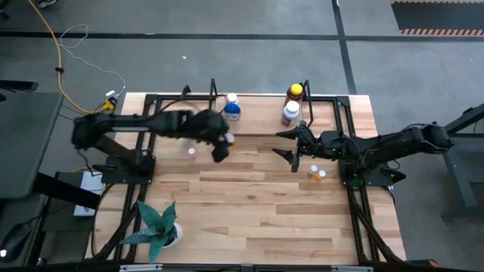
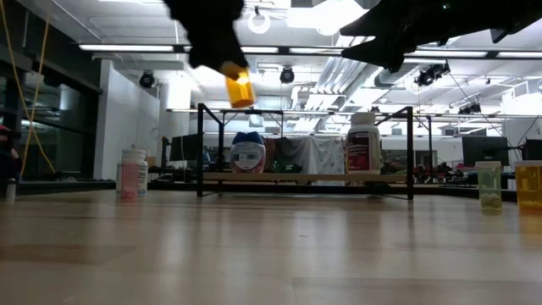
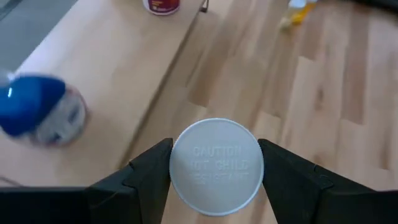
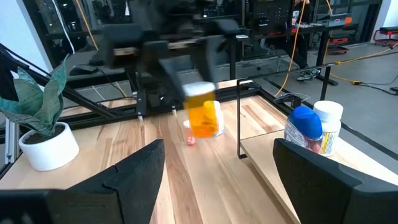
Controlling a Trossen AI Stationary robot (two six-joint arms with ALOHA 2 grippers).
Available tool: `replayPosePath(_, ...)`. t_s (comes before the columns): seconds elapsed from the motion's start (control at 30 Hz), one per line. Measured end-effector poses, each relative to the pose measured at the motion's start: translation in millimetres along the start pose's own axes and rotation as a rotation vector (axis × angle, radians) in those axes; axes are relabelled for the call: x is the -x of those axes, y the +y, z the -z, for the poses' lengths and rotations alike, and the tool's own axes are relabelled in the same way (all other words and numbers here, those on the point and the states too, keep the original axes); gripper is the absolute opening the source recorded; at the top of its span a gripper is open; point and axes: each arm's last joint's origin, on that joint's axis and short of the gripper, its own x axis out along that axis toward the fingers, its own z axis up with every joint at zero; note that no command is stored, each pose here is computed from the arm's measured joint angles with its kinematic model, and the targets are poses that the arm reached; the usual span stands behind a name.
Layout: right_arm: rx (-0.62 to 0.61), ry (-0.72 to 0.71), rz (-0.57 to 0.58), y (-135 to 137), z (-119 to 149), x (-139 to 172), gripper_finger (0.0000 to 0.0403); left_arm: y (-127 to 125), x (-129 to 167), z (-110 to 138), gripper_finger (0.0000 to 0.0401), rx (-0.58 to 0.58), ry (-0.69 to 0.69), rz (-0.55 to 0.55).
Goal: Pick and place medicine bottles onto shelf by color
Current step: Put the large orange pill bottle on the shelf
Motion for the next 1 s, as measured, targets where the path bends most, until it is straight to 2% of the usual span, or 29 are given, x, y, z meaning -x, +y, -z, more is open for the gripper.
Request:
replayPosePath(0.1,0.000,0.000,0.000,0,0,0,0.0291,10,-19,-23,0.0210,-0.055,0.046,-0.024)
replayPosePath(0.2,0.000,0.000,0.000,0,0,0,0.0291,22,-42,-35,0.0210,-0.123,0.103,-0.055)
replayPosePath(0.43,0.015,0.000,0.000,0,0,0,0.0291,42,-83,-27,0.0210,-0.226,0.245,-0.055)
replayPosePath(0.6,0.015,0.000,0.000,0,0,0,0.0291,52,-88,-27,0.0210,-0.244,0.238,-0.066)
replayPosePath(0.83,0.008,0.001,0.000,0,0,0,0.0291,73,-88,-28,0.0210,-0.198,0.232,-0.088)
replayPosePath(1.0,0.008,0.000,0.000,0,0,0,0.0291,85,-89,-27,0.0210,-0.154,0.241,-0.050)
